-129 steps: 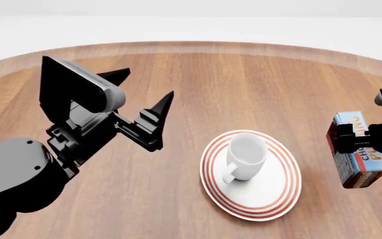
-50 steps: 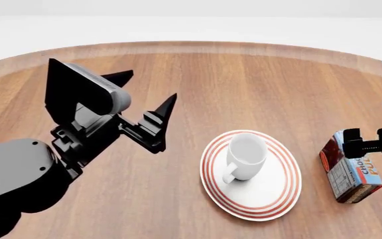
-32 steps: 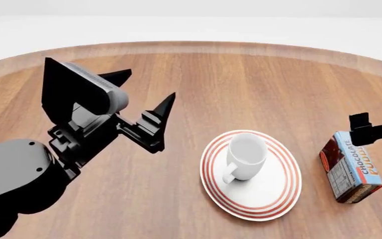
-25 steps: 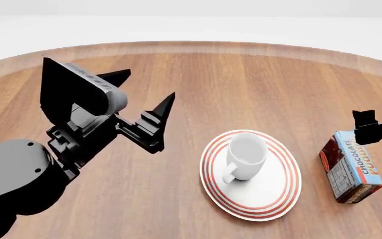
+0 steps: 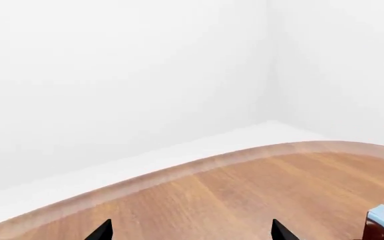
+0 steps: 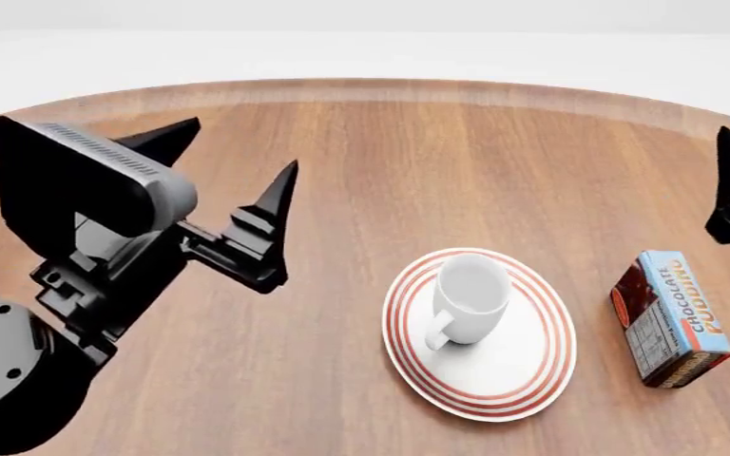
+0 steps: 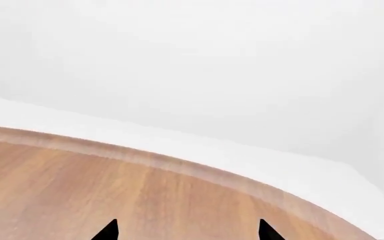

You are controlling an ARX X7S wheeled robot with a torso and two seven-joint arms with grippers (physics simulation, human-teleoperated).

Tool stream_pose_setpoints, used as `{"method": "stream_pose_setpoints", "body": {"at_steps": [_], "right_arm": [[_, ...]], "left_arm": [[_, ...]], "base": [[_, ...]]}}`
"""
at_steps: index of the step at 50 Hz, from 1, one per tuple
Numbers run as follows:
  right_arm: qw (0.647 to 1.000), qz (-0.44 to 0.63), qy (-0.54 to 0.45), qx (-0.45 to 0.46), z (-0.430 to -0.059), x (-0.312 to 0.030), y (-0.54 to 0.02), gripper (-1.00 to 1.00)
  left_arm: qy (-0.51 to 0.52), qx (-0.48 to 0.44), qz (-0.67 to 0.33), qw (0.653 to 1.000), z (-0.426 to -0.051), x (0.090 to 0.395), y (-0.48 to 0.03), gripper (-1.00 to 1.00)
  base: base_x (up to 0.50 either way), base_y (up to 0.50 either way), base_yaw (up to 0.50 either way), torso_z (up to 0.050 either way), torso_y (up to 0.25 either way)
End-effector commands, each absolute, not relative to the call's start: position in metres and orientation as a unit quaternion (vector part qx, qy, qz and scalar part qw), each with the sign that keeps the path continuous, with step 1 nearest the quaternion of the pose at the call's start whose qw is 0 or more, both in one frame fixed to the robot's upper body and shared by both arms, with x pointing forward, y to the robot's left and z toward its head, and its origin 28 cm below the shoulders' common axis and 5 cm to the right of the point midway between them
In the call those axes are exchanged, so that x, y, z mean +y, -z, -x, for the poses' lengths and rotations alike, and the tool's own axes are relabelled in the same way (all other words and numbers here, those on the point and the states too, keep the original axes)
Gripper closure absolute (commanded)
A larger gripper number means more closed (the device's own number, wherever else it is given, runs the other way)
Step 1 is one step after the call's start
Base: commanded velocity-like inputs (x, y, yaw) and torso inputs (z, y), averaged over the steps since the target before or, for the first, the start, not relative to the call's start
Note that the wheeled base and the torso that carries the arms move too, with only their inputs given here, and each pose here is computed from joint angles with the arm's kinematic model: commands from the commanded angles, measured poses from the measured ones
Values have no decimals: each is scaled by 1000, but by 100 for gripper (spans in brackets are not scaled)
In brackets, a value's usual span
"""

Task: Pick up the white mug and put it on the plate, and put the chocolate pudding to the right of the plate.

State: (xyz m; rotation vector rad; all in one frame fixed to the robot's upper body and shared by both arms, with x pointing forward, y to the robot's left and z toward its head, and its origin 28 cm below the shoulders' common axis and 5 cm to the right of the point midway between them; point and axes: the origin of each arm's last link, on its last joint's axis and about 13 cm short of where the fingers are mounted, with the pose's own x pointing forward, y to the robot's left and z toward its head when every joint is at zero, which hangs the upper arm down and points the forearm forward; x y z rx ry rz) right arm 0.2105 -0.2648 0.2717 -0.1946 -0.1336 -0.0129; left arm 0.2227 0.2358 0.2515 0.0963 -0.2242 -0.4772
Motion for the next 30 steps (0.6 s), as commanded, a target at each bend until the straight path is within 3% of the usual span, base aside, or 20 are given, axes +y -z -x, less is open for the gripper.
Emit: {"method": "stream_pose_setpoints", "body": {"at_steps": [1, 10, 30], "right_arm": [[984, 47, -9, -172, -191, -230, -271, -100], [961, 17, -12, -274, -166, -194, -260, -100], [939, 4, -10, -343, -151, -162, -246, -100]], "left_arm": [[164, -166, -78, 969, -202, 239, -259, -100], [-25, -215, -80, 973, -185, 254, -259, -100], [-193, -312, -75, 927, -145, 269, -266, -100]], "base": [[0, 0, 0, 0, 0], [0, 0, 0, 0, 0], [0, 0, 0, 0, 0]]}}
